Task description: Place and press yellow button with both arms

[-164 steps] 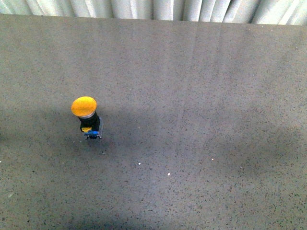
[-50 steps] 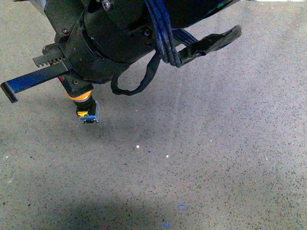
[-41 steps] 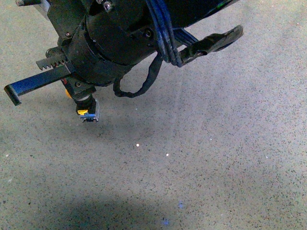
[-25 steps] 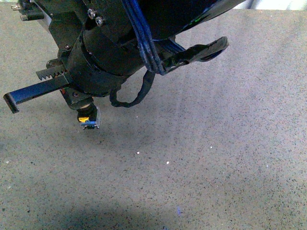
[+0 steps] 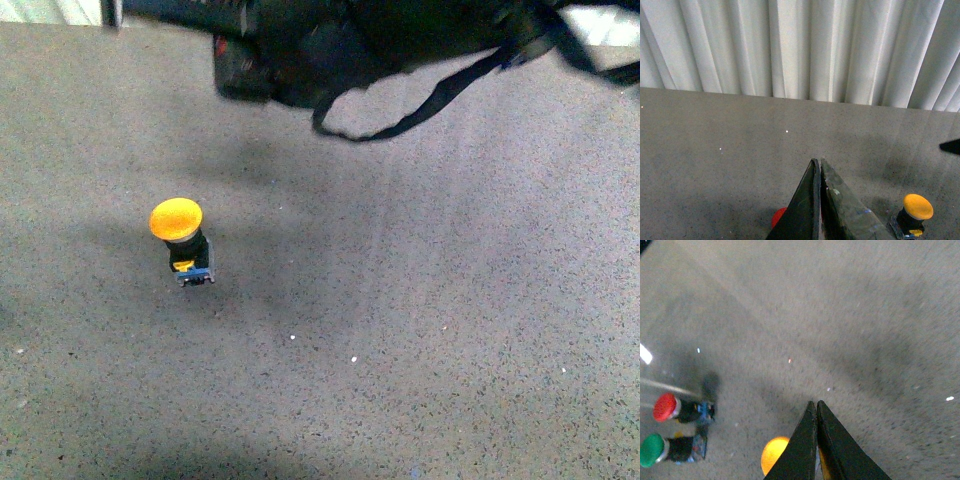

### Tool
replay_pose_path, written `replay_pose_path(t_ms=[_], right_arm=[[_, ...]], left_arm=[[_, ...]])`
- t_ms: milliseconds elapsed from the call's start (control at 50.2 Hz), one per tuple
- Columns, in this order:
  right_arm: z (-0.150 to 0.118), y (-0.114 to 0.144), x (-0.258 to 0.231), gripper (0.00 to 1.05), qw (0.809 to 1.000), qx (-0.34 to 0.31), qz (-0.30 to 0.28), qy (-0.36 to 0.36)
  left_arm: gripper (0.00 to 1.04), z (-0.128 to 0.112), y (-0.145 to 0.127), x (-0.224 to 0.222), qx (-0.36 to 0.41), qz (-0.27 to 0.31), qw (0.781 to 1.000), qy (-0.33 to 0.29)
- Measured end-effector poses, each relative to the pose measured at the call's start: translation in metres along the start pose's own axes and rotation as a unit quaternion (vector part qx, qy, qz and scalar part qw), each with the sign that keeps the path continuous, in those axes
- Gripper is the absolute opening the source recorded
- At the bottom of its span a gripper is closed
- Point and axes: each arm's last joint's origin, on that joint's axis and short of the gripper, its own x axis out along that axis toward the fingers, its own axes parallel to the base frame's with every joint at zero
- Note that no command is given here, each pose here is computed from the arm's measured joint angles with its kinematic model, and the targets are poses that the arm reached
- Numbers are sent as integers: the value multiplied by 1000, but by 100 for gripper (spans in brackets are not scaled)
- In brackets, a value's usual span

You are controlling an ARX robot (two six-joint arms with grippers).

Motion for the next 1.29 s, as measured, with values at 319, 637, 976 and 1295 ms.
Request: replay_pose_path(t_ms=[319,637,976,1295], right_arm=[[11,-41,-98,16,941,-68,-200,-263],[-45,-74,-168,1,919,-115,-249,-282],[-75,-81,-203,1,919,-120,-247,-281],[-103,-87,-226,1,921,-124,-237,-283]], left_arm=[[1,0,0,0,0,-1,1000,0],[1,0,0,0,0,0,1000,0],[1,0,0,0,0,0,1000,0],[1,0,0,0,0,0,1000,0]])
